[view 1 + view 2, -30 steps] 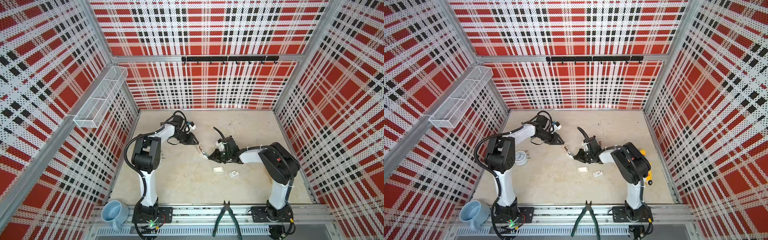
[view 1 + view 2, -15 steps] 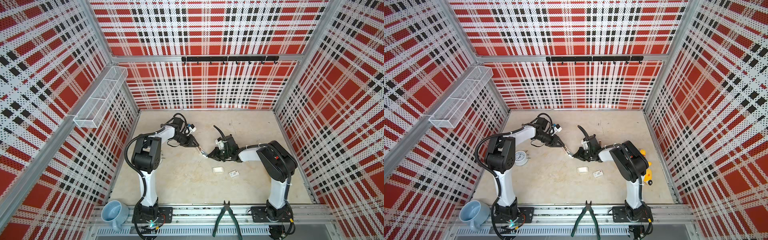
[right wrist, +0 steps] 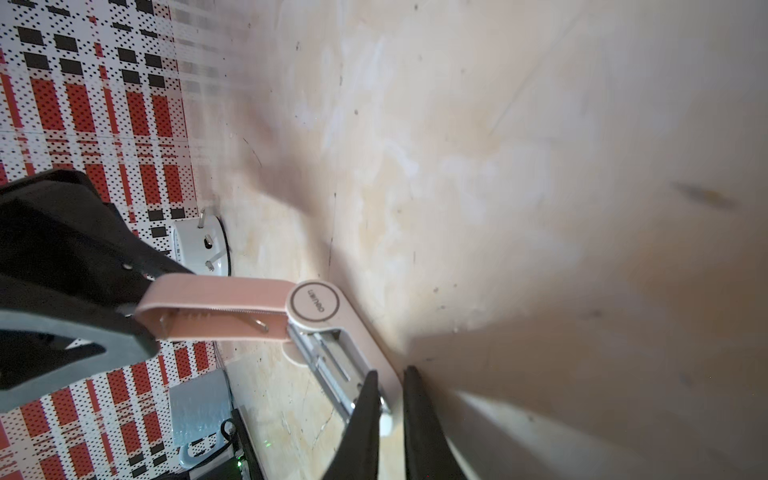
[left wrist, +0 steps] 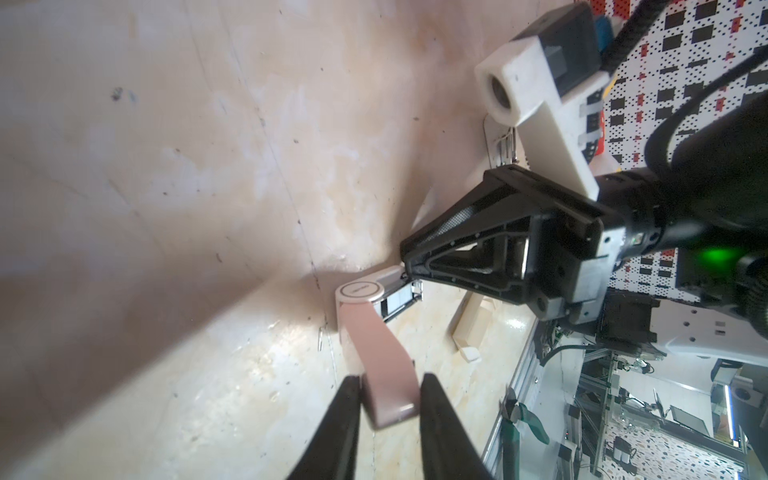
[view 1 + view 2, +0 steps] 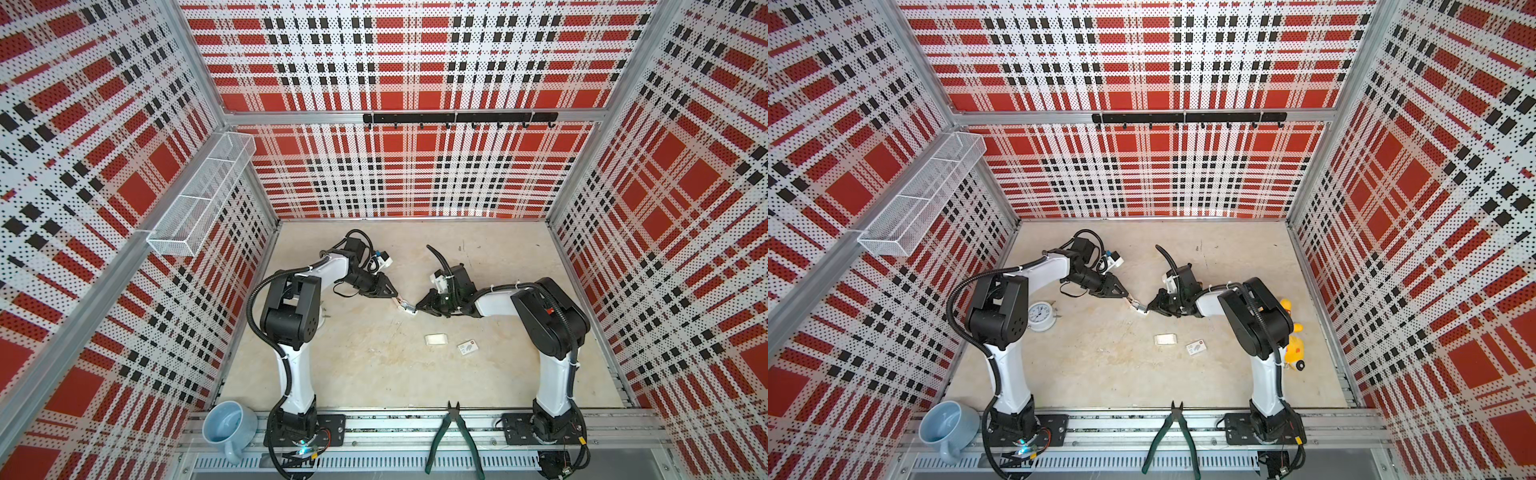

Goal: Load the staples into the stapler
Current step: 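Grasp the stapler's pink top with the left gripper while the right gripper holds the base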

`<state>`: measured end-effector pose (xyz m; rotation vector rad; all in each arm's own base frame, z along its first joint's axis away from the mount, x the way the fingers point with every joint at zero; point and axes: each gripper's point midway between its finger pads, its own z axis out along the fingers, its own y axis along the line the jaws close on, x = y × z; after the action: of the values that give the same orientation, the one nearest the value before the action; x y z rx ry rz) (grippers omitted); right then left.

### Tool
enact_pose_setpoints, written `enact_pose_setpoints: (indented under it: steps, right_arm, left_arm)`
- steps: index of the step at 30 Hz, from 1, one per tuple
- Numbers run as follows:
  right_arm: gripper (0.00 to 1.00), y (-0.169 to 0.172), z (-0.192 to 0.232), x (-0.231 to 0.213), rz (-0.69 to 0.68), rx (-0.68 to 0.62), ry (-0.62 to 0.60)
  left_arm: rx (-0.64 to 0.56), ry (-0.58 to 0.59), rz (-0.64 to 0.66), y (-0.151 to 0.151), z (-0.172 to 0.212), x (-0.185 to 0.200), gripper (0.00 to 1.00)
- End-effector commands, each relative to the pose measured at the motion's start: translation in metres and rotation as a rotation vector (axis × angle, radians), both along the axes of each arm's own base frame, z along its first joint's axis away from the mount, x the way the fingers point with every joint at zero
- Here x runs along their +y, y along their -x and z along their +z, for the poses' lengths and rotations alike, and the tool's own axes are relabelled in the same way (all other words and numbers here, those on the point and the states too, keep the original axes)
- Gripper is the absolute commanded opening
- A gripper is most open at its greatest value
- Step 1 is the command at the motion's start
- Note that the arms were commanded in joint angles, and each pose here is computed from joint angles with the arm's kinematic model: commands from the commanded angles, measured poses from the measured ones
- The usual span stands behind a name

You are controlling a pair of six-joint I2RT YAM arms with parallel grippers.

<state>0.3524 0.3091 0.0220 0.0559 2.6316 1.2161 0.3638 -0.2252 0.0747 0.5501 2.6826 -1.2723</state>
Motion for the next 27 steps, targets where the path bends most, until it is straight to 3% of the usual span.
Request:
enact_pose_setpoints:
  steps: [1,15,22,27]
  right_arm:
    - [0.15,-0.005,-0.008,-0.001,0.009,-0.005,0.014]
    - [0.15,-0.032,-0.011,-0.008,-0.003,-0.023,0.01]
    - [0.16,-0.024,0.012,-0.03,-0.013,-0.019,-0.004]
    - [0.24,0.008,0.031,-0.029,0.049,0.029,-0.038]
  left_arm:
    - [-0.016,0.016,-0.022,0.009,0.011,-0.001,0.3]
    - [-0.065,0.025,-0.093,0.027,0.023,0.001,0.37]
    - [-0.244,-0.1,-0.03,-0.011,0.053,0.03,0.51]
    - [-0.207,-0.056,0.01,-0.031,0.05,0.023,0.51]
